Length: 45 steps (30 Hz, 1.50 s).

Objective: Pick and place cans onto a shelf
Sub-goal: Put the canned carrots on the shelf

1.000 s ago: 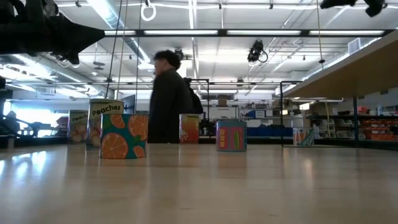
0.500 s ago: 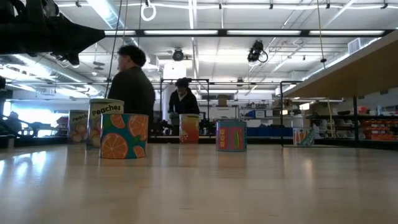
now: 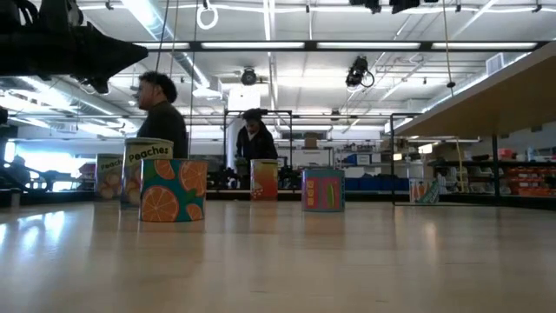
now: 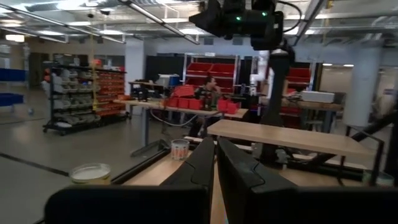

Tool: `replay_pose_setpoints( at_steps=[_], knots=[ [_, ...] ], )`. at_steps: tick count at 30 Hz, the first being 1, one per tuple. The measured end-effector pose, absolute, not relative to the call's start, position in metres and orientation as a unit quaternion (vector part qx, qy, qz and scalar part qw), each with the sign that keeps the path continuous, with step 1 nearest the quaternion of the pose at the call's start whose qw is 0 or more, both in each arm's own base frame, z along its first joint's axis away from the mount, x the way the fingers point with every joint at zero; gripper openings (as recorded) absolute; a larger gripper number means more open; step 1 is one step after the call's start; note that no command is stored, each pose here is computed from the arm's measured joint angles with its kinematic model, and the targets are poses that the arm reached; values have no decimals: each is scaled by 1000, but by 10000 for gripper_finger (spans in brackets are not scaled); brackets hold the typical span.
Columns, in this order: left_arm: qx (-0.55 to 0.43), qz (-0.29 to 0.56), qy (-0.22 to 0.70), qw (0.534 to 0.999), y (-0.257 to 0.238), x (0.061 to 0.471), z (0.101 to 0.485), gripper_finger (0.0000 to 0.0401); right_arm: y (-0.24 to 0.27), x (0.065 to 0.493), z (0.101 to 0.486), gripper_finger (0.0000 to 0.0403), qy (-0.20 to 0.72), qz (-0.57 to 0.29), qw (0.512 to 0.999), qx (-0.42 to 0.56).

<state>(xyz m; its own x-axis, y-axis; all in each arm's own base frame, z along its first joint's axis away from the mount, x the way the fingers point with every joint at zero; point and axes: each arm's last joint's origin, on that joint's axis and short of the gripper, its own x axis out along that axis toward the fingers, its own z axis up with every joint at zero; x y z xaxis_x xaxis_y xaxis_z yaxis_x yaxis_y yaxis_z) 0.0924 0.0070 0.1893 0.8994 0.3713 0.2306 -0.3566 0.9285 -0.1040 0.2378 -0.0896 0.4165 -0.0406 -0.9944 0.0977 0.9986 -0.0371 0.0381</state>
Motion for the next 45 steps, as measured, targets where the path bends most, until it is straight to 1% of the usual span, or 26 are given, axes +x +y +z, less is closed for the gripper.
replay_pose_setpoints(
  at_steps=[1,3,5,6,9,12,16,20,22,28,34,39,45],
  knots=[
    [-30,191,-124,973,7,92,189,25,-94,239,414,219,-45,-712,700,-27],
    [-27,197,-123,972,8,92,189,25,-103,241,405,219,-44,-679,732,-24],
    [-28,205,-123,971,8,92,189,25,-118,242,391,220,-27,-644,765,0],
    [-29,211,-123,969,8,92,189,25,-128,241,383,220,-11,-638,769,17],
    [-32,238,-122,963,10,91,189,25,-152,228,360,220,50,-660,748,57],
    [-41,270,-121,954,11,90,189,25,-173,206,354,220,90,-668,728,126],
    [-57,308,-123,942,13,89,188,25,-202,182,347,224,181,-642,711,221],
    [-59,334,-122,933,15,88,188,25,-227,173,335,250,242,-598,715,270],
    [-60,343,-121,929,15,88,188,25,-237,172,322,269,269,-599,698,286],
    [-60,347,-121,928,15,87,188,25,-258,166,280,328,367,-610,620,329],
    [-63,385,-118,913,17,86,187,25,-279,162,239,376,411,-573,573,418],
    [-66,405,-117,904,18,85,187,25,-291,155,220,398,429,-577,544,432],
    [-69,414,-117,900,18,85,187,25,-295,143,198,399,451,-575,511,452]
  ],
)
